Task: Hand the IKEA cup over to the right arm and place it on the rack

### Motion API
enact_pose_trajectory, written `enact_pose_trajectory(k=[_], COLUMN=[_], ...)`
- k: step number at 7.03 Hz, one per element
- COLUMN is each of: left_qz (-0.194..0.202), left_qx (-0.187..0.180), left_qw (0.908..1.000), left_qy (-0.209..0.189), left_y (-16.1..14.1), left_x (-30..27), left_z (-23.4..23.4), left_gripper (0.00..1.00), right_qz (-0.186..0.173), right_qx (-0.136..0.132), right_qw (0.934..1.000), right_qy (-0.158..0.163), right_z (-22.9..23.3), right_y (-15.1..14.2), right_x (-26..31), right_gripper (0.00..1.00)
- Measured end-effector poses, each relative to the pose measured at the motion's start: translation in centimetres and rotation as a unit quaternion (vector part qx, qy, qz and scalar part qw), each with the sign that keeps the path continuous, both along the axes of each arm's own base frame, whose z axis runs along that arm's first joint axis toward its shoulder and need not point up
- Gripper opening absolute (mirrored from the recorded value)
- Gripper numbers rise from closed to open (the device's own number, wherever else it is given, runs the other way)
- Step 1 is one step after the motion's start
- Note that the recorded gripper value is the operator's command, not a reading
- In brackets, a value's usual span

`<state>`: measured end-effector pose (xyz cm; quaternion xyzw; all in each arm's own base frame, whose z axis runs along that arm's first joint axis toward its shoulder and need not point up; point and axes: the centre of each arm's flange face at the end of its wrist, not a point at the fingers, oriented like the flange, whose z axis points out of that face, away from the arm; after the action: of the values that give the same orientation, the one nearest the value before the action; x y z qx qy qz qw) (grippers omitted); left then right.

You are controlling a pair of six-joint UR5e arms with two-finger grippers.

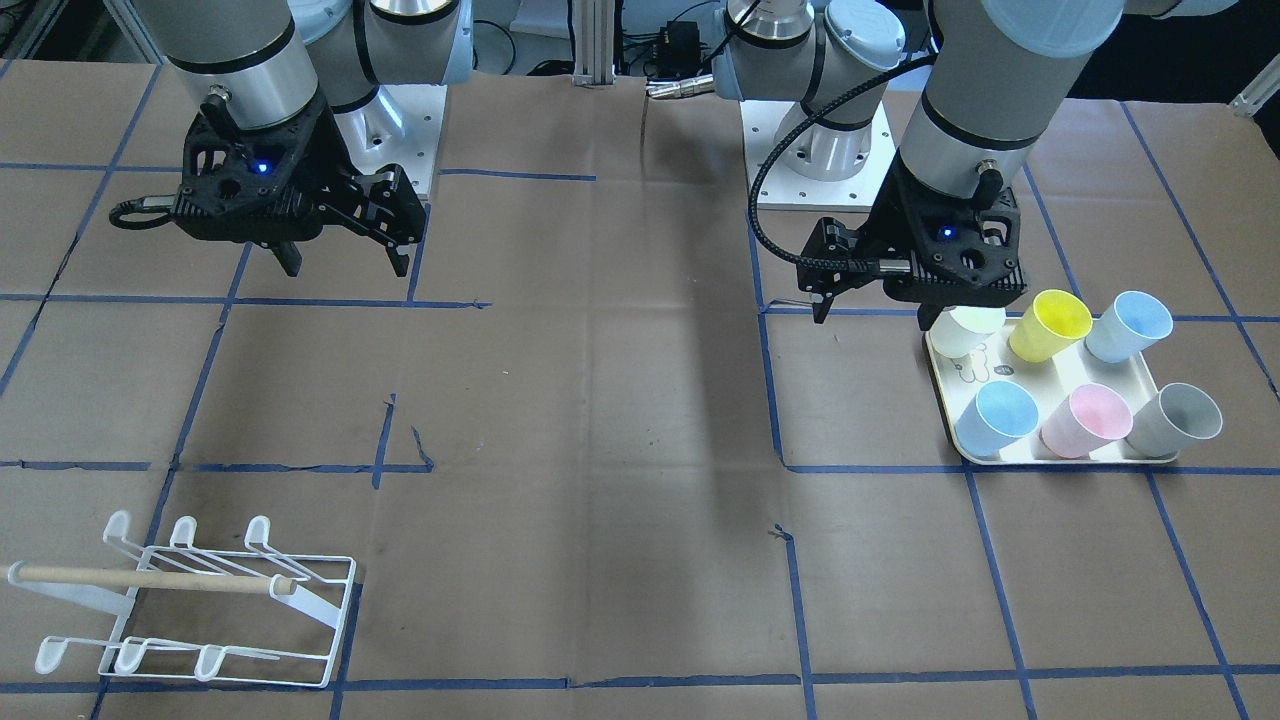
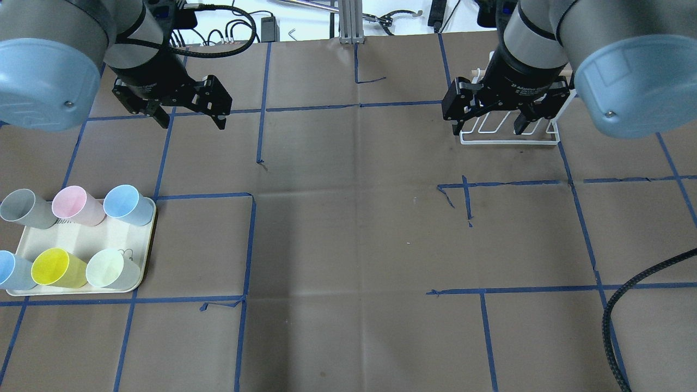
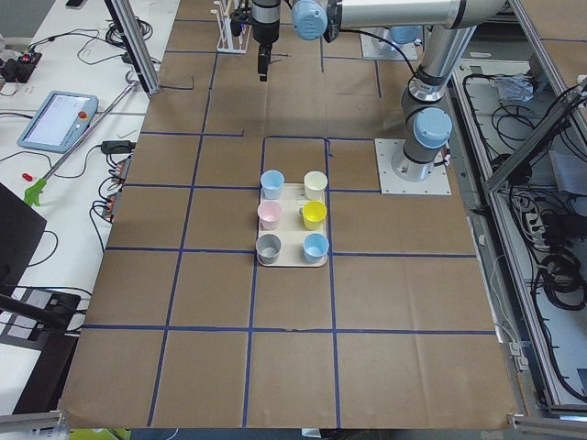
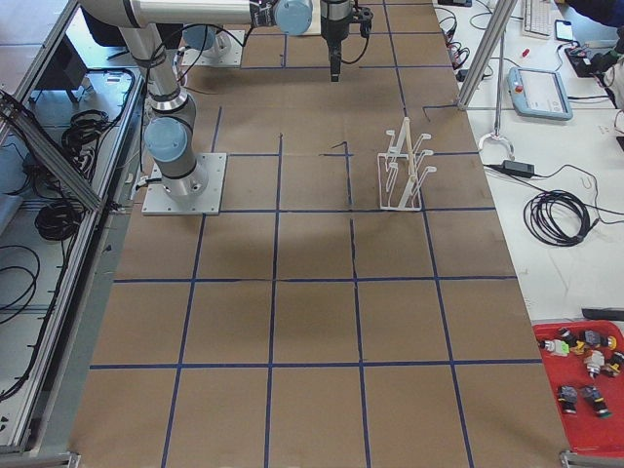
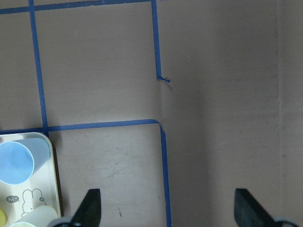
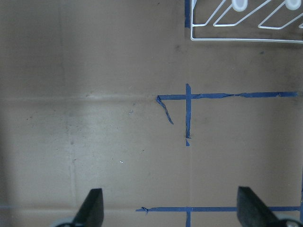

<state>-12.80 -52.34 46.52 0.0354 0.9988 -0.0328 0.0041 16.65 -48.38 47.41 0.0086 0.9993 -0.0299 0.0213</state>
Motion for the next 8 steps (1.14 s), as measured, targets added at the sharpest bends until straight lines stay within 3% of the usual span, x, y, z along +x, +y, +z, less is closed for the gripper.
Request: enact_pose_trajectory(k=[8], left_qz=[0.0], left_qx=[-0.003], left_qw=[1.0], left_qy=[0.0], left_y=[0.42], left_x=[-0.01], left_z=[-0.14], left_gripper=[1.0], right_qz=[0.0], right_qx=[0.0], right_qw=[1.0], right_qy=[-0.003], right_z=[0.06], right_y=[-0.08], right_x=[0.08], right_gripper=[1.0])
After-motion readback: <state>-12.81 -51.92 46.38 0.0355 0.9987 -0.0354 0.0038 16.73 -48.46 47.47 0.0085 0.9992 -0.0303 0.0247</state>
